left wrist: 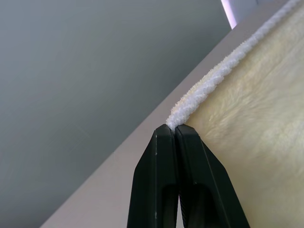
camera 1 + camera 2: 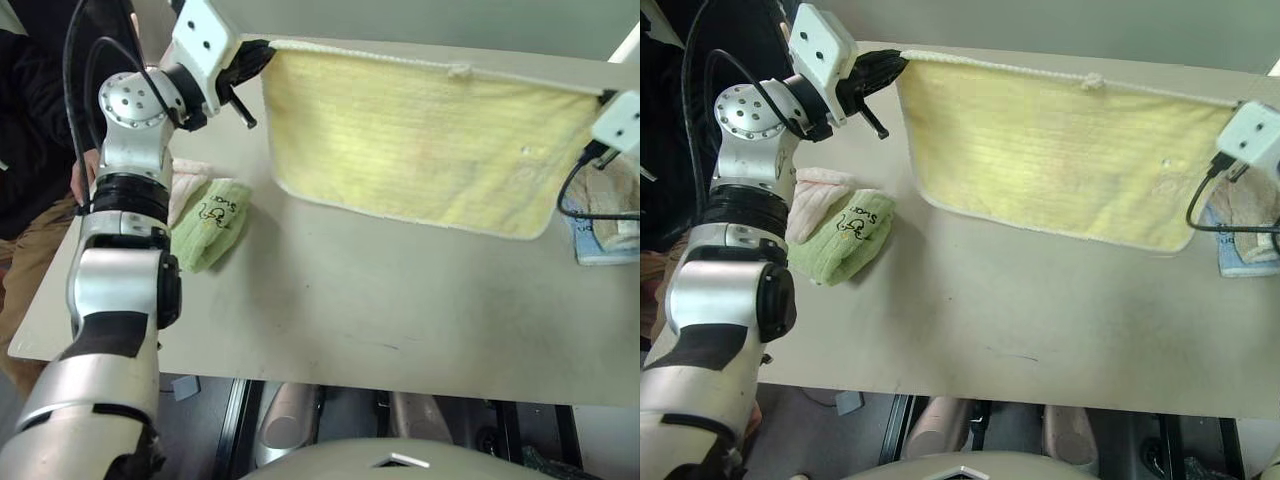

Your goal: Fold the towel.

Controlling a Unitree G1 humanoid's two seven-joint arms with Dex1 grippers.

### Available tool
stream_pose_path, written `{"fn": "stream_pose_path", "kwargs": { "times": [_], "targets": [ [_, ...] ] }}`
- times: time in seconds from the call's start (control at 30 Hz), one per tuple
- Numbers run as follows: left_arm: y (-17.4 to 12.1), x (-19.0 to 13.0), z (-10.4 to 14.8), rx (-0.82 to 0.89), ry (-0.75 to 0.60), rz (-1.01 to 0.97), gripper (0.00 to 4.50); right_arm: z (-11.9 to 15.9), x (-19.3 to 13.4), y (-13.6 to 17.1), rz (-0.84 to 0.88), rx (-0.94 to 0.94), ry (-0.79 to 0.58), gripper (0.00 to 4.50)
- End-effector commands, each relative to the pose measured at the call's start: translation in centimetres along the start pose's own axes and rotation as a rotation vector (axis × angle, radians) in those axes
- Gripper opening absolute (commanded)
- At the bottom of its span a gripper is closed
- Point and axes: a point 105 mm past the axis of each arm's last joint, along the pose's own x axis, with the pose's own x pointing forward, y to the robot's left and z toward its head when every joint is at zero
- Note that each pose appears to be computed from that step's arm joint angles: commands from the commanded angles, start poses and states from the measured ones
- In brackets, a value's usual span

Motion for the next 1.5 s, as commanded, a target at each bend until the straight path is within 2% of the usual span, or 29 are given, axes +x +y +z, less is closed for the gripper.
{"fn": "stream_pose_path", "kwargs": {
  "times": [0.03,0.17,0.23,0.3,0.43,0.6,0.83,1.03,1.33,1.4,1.5],
  "targets": [
    [3.2,-1.6,2.7,0.022,-0.078,0.061,0.00,-0.8,-2.6,-4.7,-0.088,0.035,0.005,0.02],
    [1.9,-2.9,3.7,-0.012,-0.164,-0.094,0.00,-0.4,-4.7,-4.4,0.018,0.097,-0.053,0.02],
    [0.7,-3.7,3.6,-0.060,-0.168,-0.189,0.00,-0.4,-5.8,-2.9,0.127,0.151,-0.071,0.02],
    [-1.9,-5.0,3.6,-0.098,-0.176,-0.339,0.00,-0.3,-7.0,-0.7,0.247,0.206,-0.078,0.02],
    [-6.0,-7.6,3.2,-0.158,-0.116,-0.527,0.00,0.0,-9.0,3.0,0.412,0.324,-0.067,0.02],
    [-8.3,-11.0,2.3,-0.256,-0.014,-0.629,0.00,1.1,-11.4,6.5,0.584,0.486,-0.066,0.02],
    [-8.3,-13.2,1.0,-0.292,0.116,-0.611,0.00,2.7,-14.6,10.8,0.838,0.607,-0.042,0.02],
    [-7.7,-14.1,0.4,-0.323,0.161,-0.579,0.00,3.4,-15.1,11.6,0.881,0.638,-0.044,0.02],
    [-9.2,-15.9,0.6,-0.396,0.184,-0.608,0.00,4.8,-16.7,11.9,0.971,0.650,-0.057,0.02],
    [-9.4,-15.8,0.4,-0.407,0.184,-0.597,0.00,4.9,-16.3,12.0,0.960,0.647,-0.060,0.02],
    [-9.4,-14.7,-0.6,-0.405,0.190,-0.552,0.00,4.0,-13.3,11.4,0.839,0.584,-0.067,0.02]
  ]
}}
